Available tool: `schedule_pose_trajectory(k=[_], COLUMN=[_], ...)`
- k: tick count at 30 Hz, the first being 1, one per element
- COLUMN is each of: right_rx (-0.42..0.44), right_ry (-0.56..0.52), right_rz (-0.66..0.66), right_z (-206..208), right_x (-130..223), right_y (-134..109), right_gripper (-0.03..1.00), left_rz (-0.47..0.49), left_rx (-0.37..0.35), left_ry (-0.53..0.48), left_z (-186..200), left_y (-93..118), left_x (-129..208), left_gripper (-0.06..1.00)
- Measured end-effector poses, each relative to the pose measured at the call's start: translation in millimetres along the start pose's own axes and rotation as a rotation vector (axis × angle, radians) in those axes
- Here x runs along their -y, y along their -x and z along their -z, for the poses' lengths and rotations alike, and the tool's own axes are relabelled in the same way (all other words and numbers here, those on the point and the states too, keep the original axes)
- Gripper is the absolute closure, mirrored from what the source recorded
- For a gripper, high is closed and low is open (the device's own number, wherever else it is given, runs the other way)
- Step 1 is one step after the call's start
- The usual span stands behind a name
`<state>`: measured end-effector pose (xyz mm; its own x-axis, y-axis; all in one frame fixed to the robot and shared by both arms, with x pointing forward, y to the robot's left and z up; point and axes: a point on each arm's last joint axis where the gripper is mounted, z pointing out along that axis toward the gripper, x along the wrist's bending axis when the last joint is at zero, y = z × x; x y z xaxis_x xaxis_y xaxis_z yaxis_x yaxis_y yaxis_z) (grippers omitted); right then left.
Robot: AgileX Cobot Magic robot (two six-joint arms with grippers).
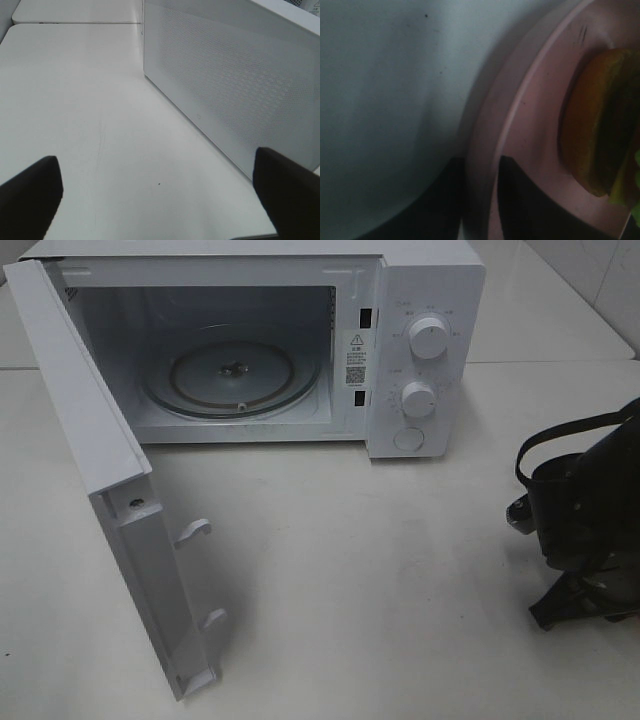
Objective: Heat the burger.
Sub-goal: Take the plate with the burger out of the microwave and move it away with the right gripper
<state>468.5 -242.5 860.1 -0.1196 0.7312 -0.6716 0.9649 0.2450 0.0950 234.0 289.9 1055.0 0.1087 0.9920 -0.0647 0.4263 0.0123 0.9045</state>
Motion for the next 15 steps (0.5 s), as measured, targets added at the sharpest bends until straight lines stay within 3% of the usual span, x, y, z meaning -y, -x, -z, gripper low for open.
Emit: schedule_pose_trajectory(k=[1,2,3,7,10,15], right_rx=[0.001,0.001,-0.012,-0.059,-0.071,-0.173], right_ry=[0.000,0.000,0.003,0.032,0.037,0.079], right_rz=[0.001,0.001,-0.005,-0.016,-0.017,0.001], right_z=[2,2,6,23,27,52], right_x=[-2,-2,-4,-10,-10,-8], right_y=[1,1,3,14,17,32], right_gripper=[0.60,0.60,0.53,0.42,0.40,0.36], left_rz=[0.000,0.000,0.000,0.000,0.000,0.000], left_rx=[0.000,0.000,0.000,0.000,0.000,0.000], left_ry=[0.000,0.000,0.000,0.000,0.000,0.000], left_z=[0,0,0,0,0,0], left_y=[0,0,0,0,0,0], left_x=[0,0,0,0,0,0], left_gripper=[-0.03,-0.03,-0.03,-0.03,-0.03,-0.03])
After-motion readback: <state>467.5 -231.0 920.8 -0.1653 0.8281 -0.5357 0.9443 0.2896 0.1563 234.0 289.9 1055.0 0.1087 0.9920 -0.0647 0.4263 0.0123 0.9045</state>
